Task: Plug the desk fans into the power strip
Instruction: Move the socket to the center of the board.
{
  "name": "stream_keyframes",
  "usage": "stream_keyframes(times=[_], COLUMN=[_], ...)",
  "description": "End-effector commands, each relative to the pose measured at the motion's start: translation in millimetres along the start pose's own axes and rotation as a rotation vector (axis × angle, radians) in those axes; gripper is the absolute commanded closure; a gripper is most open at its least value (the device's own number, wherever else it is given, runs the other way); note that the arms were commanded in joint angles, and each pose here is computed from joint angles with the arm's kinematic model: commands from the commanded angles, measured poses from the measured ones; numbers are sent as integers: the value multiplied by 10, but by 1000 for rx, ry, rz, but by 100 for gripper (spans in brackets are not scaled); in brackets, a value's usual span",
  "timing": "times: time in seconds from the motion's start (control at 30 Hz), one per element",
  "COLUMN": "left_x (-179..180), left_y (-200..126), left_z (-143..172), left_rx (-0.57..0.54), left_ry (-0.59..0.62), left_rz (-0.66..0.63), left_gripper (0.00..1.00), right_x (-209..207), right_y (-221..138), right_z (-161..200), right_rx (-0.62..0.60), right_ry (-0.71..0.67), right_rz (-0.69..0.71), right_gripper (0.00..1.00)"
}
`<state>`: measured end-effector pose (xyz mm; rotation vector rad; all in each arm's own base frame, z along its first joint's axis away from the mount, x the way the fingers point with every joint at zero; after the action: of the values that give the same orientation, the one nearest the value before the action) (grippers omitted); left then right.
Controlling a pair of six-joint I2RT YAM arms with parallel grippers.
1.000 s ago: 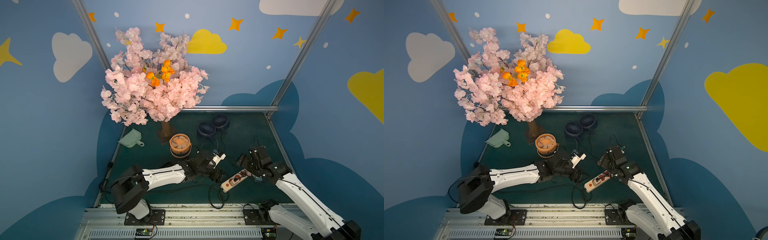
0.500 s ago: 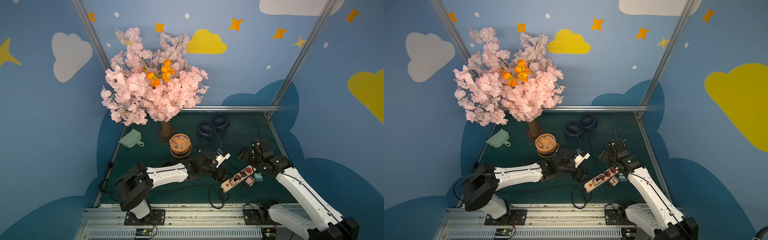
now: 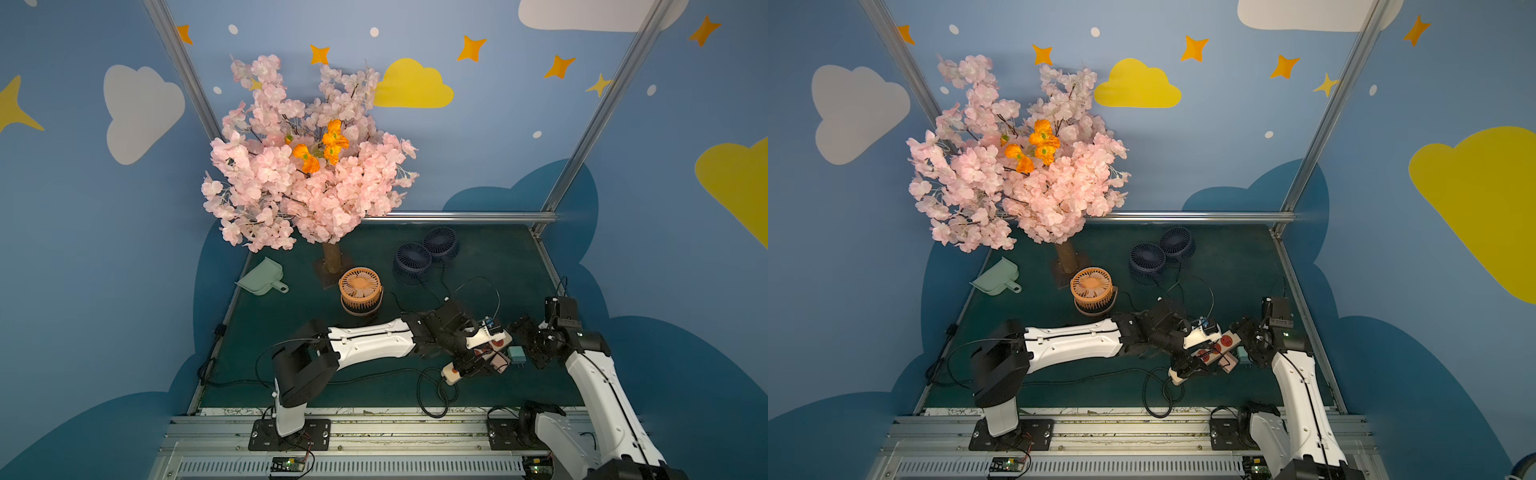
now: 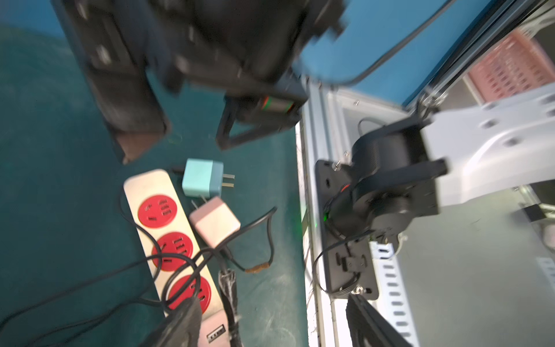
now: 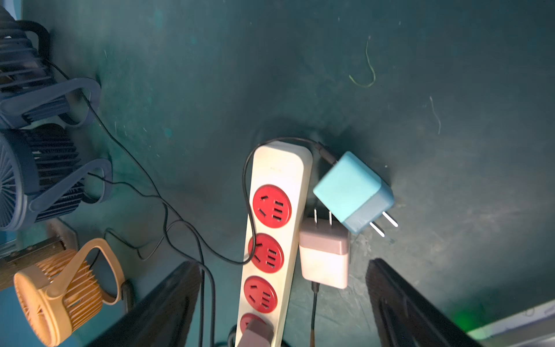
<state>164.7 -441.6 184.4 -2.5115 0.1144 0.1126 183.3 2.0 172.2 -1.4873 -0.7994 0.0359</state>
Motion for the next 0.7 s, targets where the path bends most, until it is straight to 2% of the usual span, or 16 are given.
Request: stream_keyframes(times=[0.0,0.07,0.23,0.3,0.43,0.53,0.67], left_x=[89,154,342,335,253,227,263], left_y=[105,187,175,131,76,0,-213], left_z=[40,78,174,153,172,276,365], left_rx=[62,90,132,110,77,90,92], left_ry=[22,24,29,54,119,160,187], left_rz=[-64,-124,-299,-298,-256,-244,-246], left_gripper=[21,30,63,74,91,97,97], right_x=[-11,19,86,100,113,139,203], right_y=[-44,-61,-118,-141,-154,-148,-114], right_z=[66,83,128,138,160,196,282], right_rx=[42,58,91,89,84,88,98], right_ry=[-7,-12,-52,-74,-109,-137,-174], right_rz=[-38,-67,-125,-134,-134,-132,-137], right_gripper=[9,10,13,14,16,17,18])
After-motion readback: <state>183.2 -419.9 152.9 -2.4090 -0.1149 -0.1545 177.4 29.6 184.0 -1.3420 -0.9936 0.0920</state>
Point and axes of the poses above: each gripper's point midway between its finger pads, its own y axis out along the fingers, its own x axis along the line the jaws close on, z = x × y, the point moved 7 cm from there along -y, back along the fingers, and after that the axes turned 10 degrees about y, right-handed, at the moved point
